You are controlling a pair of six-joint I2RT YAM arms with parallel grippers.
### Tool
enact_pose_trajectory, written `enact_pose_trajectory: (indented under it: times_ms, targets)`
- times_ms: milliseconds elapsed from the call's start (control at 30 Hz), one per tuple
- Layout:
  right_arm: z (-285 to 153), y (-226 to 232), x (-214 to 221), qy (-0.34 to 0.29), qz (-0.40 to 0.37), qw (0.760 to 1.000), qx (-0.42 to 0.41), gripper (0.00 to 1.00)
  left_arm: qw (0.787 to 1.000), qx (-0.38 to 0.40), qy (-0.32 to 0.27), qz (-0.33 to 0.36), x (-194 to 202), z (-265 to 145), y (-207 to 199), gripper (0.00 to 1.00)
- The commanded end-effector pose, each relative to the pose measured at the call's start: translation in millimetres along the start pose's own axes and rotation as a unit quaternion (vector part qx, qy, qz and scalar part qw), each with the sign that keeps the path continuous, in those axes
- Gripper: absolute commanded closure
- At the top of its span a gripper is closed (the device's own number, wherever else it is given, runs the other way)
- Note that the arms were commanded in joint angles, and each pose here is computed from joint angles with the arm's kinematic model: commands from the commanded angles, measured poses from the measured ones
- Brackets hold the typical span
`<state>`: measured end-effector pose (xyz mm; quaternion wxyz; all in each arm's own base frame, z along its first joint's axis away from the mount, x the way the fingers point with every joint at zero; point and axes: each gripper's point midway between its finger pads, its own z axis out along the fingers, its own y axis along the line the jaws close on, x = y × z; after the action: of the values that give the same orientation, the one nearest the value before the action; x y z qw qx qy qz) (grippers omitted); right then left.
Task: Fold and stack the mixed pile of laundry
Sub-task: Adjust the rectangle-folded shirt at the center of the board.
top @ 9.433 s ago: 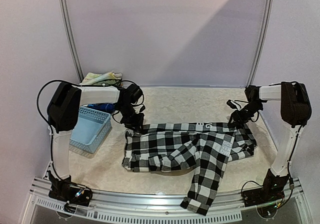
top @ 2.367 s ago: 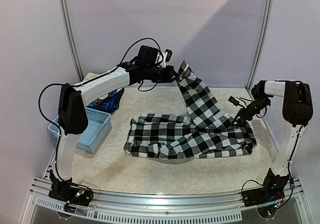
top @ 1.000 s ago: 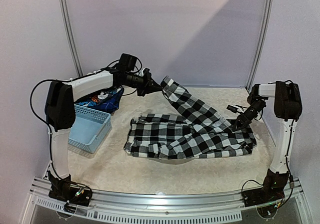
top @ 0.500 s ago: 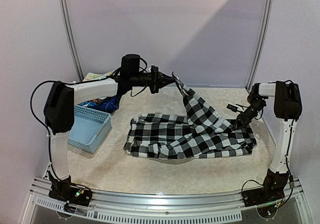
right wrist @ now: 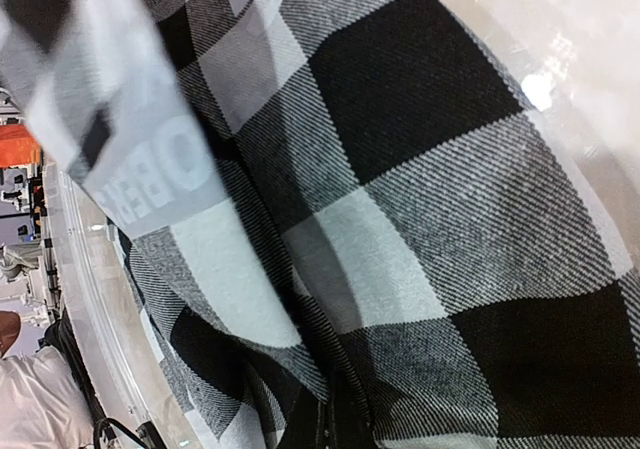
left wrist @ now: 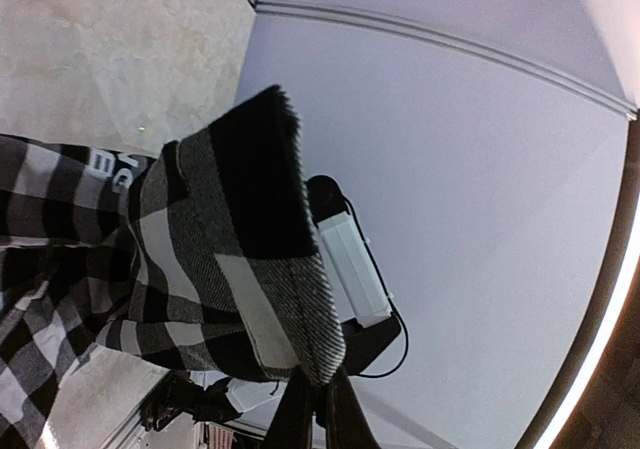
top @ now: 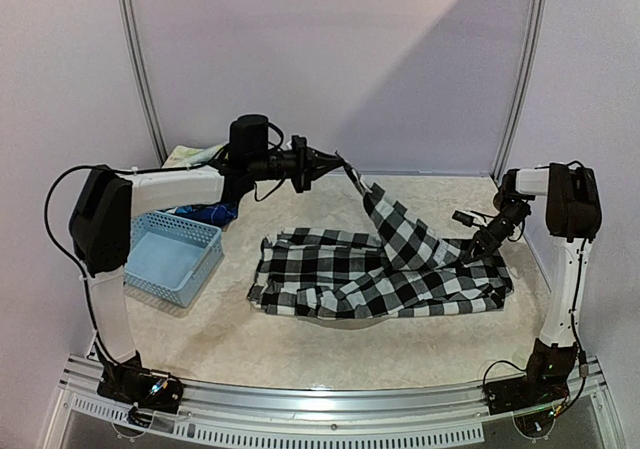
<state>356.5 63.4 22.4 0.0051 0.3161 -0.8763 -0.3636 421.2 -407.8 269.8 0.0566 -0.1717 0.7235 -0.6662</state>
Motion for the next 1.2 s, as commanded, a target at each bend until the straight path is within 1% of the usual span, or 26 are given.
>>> enact_pose_trajectory:
  times_ms: [0, 100, 200, 300, 367, 600, 767, 867, 1033, 1100, 1167]
  targets:
    - [-0.5, 11.7, 9.5, 0.017, 0.017, 0.999, -0.034, 0.99, 0.999, -0.014, -0.015, 0.028, -20.9, -13.0, 15.4, 1.00]
    - [-0.8, 11.3, 8.9, 0.017, 0.017, 0.999, -0.033, 0.99, 0.996, -0.059, 0.007, 0.060, -28.7, -12.9, 35.8, 1.00]
    - [-0.9, 10.6, 9.4, 0.019, 0.019, 0.999, -0.034, 0.99, 0.988, -0.121, 0.017, 0.095, -39.0, -19.6, 59.2, 1.00]
    - [-0.4, 10.1, 10.1, 0.023, 0.020, 0.999, -0.035, 0.99, 0.976, -0.182, 0.023, 0.118, -51.4, -32.0, 83.2, 1.00]
    - [-0.8, 10.0, 10.1, 0.023, 0.021, 0.999, -0.035, 0.99, 0.971, -0.206, 0.021, 0.120, -59.6, -39.3, 97.9, 1.00]
    - [-0.4, 8.3, 9.5, 0.027, 0.025, 0.999, -0.038, 0.99, 0.969, -0.227, 0.032, 0.093, -64.6, -42.4, 139.2, 1.00]
    - [1.0, 7.0, 10.4, 0.031, 0.030, 0.998, -0.043, 0.98, 0.973, -0.217, 0.034, 0.075, -67.6, -36.3, 152.7, 1.00]
    - [2.5, 6.7, 11.3, 0.032, 0.032, 0.998, -0.046, 0.98, 0.971, -0.226, 0.032, 0.072, -70.6, -36.8, 161.4, 1.00]
    - [3.7, 7.0, 13.3, 0.037, 0.035, 0.997, -0.049, 0.97, 0.969, -0.243, 0.034, 0.042, -70.5, -42.1, 182.1, 1.00]
    - [3.7, 7.6, 14.1, 0.038, 0.036, 0.997, -0.051, 0.97, 0.971, -0.237, 0.034, 0.024, -68.1, -44.2, 186.3, 1.00]
    - [3.7, 7.9, 14.6, 0.039, 0.035, 0.997, -0.051, 0.97, 0.978, -0.207, 0.032, -0.001, -64.6, -42.0, 181.3, 1.00]
